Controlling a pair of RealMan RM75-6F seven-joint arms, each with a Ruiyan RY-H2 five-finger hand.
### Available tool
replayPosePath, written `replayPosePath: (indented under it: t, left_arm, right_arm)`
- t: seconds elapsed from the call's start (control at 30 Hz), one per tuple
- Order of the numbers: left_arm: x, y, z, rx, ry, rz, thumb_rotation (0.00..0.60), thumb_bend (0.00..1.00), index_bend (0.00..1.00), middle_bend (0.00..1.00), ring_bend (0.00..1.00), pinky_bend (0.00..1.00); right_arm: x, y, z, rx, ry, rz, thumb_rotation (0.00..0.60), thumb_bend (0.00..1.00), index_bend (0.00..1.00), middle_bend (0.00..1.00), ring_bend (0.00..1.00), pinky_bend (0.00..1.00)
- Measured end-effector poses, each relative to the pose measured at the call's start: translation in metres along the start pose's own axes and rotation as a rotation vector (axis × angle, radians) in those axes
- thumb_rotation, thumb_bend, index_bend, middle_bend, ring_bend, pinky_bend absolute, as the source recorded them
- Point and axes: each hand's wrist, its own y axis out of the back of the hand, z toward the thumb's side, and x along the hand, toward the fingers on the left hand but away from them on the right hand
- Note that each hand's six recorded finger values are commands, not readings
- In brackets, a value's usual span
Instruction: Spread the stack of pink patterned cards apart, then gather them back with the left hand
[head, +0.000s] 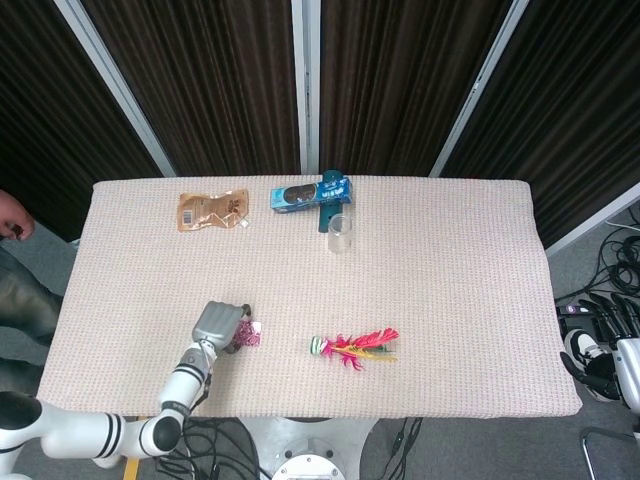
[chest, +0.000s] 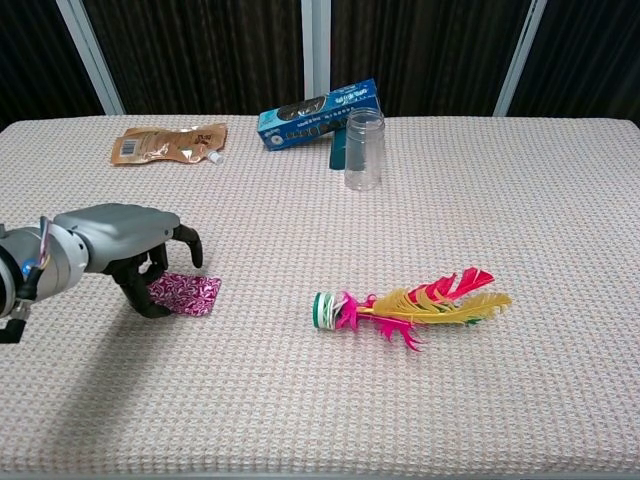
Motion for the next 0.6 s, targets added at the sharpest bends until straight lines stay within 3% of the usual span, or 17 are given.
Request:
replayPosePath:
  t: [0.13, 0.27, 0.4, 0.6]
  left_arm:
    - [-0.001, 0.016, -0.011, -0.047, 0.018, 0.043, 0.6, 0.27, 0.34, 0.91, 0.95, 0.99]
    - [-0.006, 0.045, -0.045, -0.105, 0.081, 0.137, 0.6, 0.27, 0.35, 0.85, 0.9, 0.94]
    - [-0.015, 0.068, -0.088, -0.157, 0.16, 0.234, 0.6, 0.27, 0.35, 0.71, 0.75, 0.87]
    - [-0.045, 0.089, -0.162, -0.205, 0.282, 0.395, 0.6, 0.27, 0.35, 0.49, 0.48, 0.61]
  right_arm:
    - [-0.001, 0.0, -0.002, 0.001, -0.006, 0.003, 0.452, 0.19, 0.15, 0.1, 0.0, 0.0]
    - [-0.003, -0.001, -0.001, 0.006, -0.001, 0.014, 0.455, 0.19, 0.15, 0.1, 0.0, 0.0]
    - [-0.006, -0.003, 0.001, 0.004, 0.005, 0.022, 0.451, 0.19, 0.15, 0.1, 0.0, 0.0]
    - [-0.01, -0.006, 0.002, -0.018, 0.006, 0.026, 0.453, 0.19, 0.14, 0.09, 0.0, 0.0]
